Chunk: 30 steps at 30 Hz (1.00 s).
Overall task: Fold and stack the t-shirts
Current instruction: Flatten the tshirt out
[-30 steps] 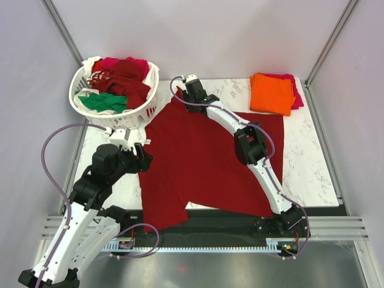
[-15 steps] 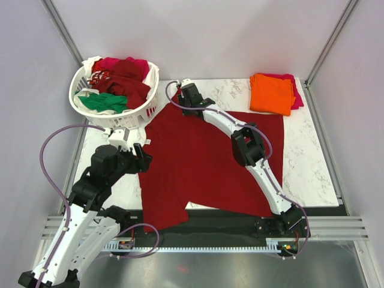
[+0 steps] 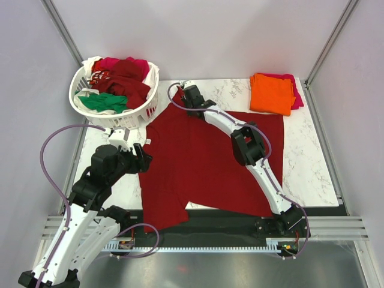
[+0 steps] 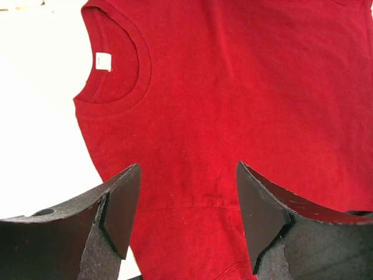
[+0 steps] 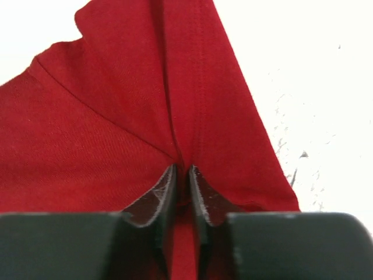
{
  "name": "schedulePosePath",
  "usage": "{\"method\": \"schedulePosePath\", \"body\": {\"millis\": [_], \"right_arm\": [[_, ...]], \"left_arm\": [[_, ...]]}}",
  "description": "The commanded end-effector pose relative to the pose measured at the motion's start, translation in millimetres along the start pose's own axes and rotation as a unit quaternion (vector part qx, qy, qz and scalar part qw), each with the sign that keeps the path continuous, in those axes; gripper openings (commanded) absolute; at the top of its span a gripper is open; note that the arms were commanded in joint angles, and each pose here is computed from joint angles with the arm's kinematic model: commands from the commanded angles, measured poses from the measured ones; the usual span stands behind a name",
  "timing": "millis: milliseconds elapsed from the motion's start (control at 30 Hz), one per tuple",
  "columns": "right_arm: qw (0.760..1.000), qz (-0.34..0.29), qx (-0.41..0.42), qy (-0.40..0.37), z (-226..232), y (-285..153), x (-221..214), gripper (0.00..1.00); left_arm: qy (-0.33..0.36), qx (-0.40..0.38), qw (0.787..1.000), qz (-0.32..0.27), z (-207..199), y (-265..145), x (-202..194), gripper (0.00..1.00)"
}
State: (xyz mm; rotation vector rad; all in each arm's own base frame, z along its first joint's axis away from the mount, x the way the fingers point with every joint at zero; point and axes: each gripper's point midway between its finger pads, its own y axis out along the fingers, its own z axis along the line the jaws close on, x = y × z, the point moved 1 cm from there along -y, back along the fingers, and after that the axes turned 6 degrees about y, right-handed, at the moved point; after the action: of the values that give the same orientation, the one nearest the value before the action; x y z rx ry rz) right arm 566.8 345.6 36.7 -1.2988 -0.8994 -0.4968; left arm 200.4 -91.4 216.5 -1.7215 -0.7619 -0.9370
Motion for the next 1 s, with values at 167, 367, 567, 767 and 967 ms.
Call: {"method": "schedulePosePath", "body": {"millis": [167,367,567,767,967], "right_arm": [[1.000,-0.009,-0.004,-0.007,-9.4,-5.2,10.9,0.13],[1.000,-0.014,-0.006,-0.015,-15.1,-19.0,21.9,0.70],[1.000,-0.020,-0.022,0.004,-39.5,-21.5,29.5,0.70],[1.000,-0.022,-0.019,0.012,-47.1,-17.6,32.2,0.63],[0.999,-0.032,-0.005,0.015,-41.6,-18.0,41.2,0.46]], "left_arm": [[0.002,0.000,1.000,-0.011,-0.6,1.8,6.5,0.73],[0.002,0.001,1.000,-0.010,-0.3,2.4,6.2,0.72],[0.002,0.002,1.000,-0.010,-0.1,2.4,6.3,0.72],[0.002,0.003,1.000,-0.010,0.2,2.4,6.3,0.72],[0.002,0.004,1.000,-0.008,0.7,3.2,5.4,0.71]]}}
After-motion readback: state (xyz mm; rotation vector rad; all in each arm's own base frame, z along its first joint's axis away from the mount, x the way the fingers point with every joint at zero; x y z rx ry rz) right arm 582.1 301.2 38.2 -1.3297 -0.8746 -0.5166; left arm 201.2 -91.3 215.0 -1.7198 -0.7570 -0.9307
